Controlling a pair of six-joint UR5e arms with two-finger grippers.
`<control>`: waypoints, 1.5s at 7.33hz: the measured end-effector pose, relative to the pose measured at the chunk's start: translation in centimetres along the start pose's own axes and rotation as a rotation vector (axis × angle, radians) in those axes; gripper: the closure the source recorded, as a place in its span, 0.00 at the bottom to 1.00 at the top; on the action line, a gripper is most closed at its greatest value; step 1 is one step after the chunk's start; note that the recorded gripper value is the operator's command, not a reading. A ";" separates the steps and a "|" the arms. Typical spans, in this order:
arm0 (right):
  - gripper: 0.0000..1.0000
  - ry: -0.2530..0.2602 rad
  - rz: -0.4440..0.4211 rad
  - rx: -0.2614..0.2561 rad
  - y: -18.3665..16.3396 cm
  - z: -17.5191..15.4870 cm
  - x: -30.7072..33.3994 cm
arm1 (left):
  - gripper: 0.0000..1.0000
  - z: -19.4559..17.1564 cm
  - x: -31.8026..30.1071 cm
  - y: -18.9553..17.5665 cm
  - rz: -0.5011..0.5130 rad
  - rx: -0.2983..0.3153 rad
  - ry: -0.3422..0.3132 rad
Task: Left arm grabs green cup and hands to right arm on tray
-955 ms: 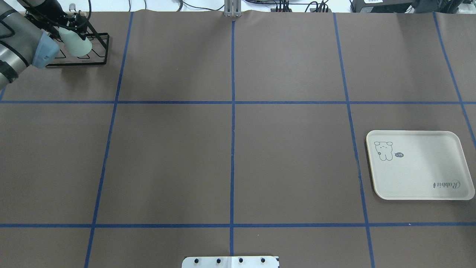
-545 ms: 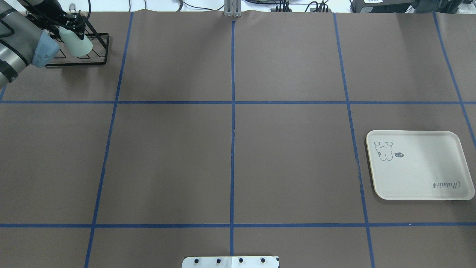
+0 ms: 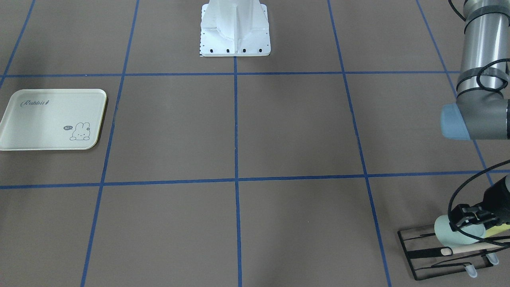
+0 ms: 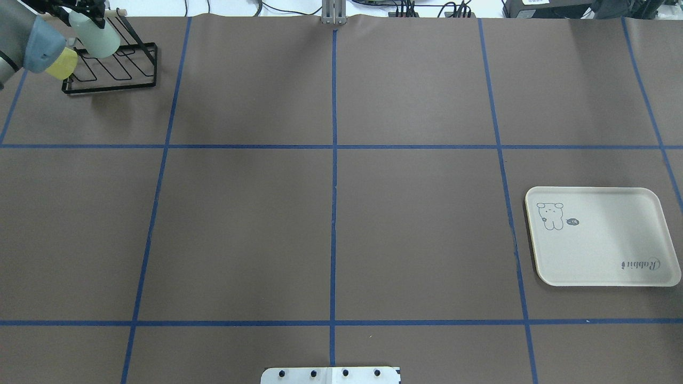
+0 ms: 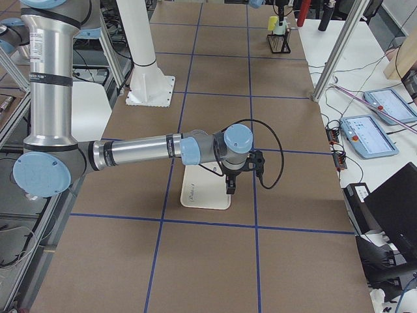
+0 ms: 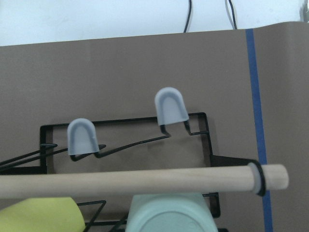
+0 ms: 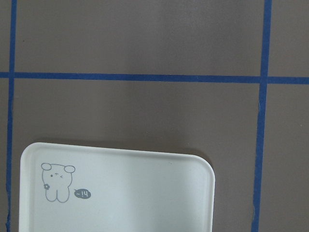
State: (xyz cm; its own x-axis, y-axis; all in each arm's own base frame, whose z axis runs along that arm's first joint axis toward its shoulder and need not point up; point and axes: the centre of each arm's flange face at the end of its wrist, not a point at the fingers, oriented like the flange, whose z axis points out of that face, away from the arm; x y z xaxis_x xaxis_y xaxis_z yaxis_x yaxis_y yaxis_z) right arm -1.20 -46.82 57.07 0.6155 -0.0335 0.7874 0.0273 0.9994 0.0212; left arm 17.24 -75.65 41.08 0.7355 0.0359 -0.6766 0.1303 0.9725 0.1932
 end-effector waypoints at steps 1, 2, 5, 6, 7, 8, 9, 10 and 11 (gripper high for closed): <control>0.00 0.000 -0.001 -0.001 0.0 0.1 0.0 | 1.00 -1.0 -0.1 0.8 0.003 0.011 0.006; 0.00 -0.001 -0.002 -0.004 -0.1 0.2 -0.1 | 1.00 -2.2 0.1 1.7 0.005 0.016 0.008; 0.00 -0.007 -0.010 -0.010 -0.4 0.6 -0.4 | 1.00 -8.1 3.2 4.4 -0.024 0.001 -0.001; 0.00 -0.009 -0.017 -0.006 -0.4 0.7 -0.5 | 1.00 -10.2 5.4 5.6 -0.068 0.003 0.008; 0.00 -0.012 -0.032 0.003 -0.6 0.7 -0.7 | 1.00 -11.6 8.6 7.2 -0.122 -0.002 0.028; 0.00 -0.016 -0.054 0.016 -0.7 0.8 -1.2 | 1.00 -12.3 12.1 9.2 -0.172 -0.018 0.055; 0.00 -0.024 -0.070 0.031 -1.0 1.1 -2.3 | 1.00 -12.6 15.6 10.8 -0.231 -0.043 0.099; 0.00 -0.036 -0.078 0.047 -1.7 1.5 -4.2 | 1.00 -13.7 19.5 12.0 -0.296 -0.079 0.169; 0.00 -0.057 -0.089 0.070 -2.5 2.0 -6.8 | 1.00 -15.3 24.0 13.1 -0.364 -0.126 0.248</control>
State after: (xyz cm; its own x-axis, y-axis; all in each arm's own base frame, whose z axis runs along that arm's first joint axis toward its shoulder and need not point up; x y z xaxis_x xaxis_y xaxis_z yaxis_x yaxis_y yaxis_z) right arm -7.06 -49.05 52.89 0.5675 -0.1236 0.8141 0.0232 0.9907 0.1342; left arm 26.42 -58.57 16.51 0.4737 -0.2744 -0.8369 0.2575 0.9518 -0.1664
